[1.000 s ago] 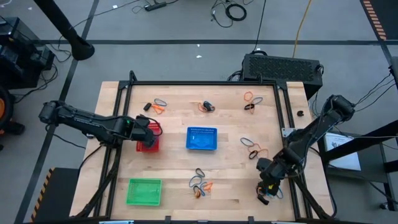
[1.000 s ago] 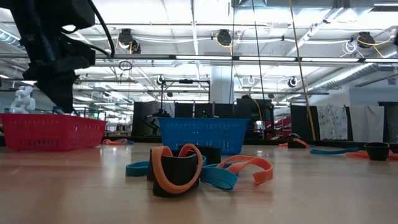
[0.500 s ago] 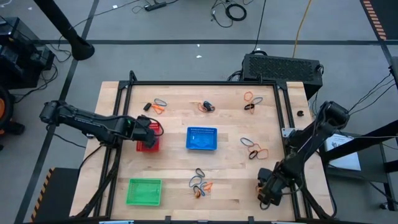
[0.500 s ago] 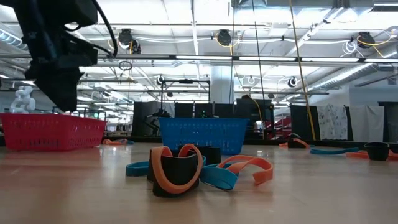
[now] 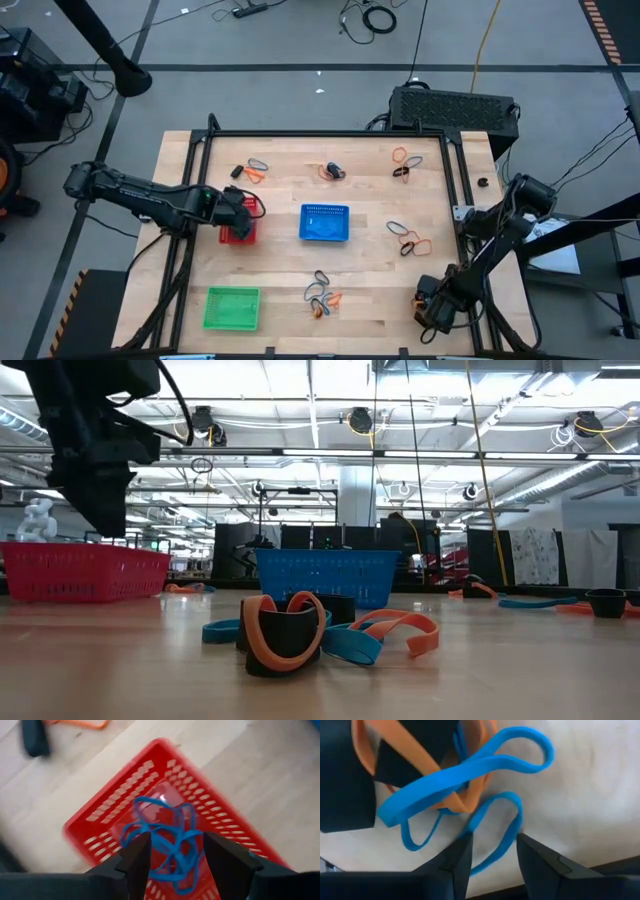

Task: Sort rubber bands into baskets

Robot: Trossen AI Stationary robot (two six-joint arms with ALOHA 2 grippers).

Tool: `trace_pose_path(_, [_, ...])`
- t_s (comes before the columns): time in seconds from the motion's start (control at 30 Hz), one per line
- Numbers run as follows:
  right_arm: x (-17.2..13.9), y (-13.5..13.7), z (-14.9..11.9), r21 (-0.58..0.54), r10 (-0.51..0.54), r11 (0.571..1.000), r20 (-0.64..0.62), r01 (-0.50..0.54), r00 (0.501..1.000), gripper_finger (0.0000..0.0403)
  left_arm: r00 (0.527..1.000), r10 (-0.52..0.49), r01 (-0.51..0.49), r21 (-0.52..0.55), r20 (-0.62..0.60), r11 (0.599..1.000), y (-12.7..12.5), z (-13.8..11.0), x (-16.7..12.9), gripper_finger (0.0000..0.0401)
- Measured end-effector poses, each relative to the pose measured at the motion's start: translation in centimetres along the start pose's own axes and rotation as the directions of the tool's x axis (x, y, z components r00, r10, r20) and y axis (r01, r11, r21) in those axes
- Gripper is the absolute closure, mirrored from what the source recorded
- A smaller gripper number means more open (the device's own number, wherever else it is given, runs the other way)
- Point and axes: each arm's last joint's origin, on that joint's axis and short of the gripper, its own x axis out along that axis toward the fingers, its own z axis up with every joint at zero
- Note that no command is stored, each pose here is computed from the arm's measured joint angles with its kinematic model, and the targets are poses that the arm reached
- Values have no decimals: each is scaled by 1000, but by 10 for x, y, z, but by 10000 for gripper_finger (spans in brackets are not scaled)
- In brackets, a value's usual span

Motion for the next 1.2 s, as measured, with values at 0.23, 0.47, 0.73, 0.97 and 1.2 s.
trace_pose_path(0.23, [4,7,-1,-15,42,999,-3,-43,999,344,999,-46,46,43,15,998,-4,2,-1,214])
trace_pose_path(0.47, [-8,-3,-4,4,12,1000,8,-12,1000,399,976,-201,183,185,84,966,-16,11,-4,214])
trace_pose_path(0.73, [-42,-17,-14,59,101,993,40,-104,994,402,746,-615,534,323,253,781,-53,37,-21,214])
trace_pose_path(0.97, [-73,-31,-14,140,215,953,314,-269,925,402,520,-800,724,342,301,599,-89,56,-13,214])
trace_pose_path(1.2, [-103,-43,9,213,231,831,707,-513,668,403,339,-854,888,166,396,429,-124,70,23,214])
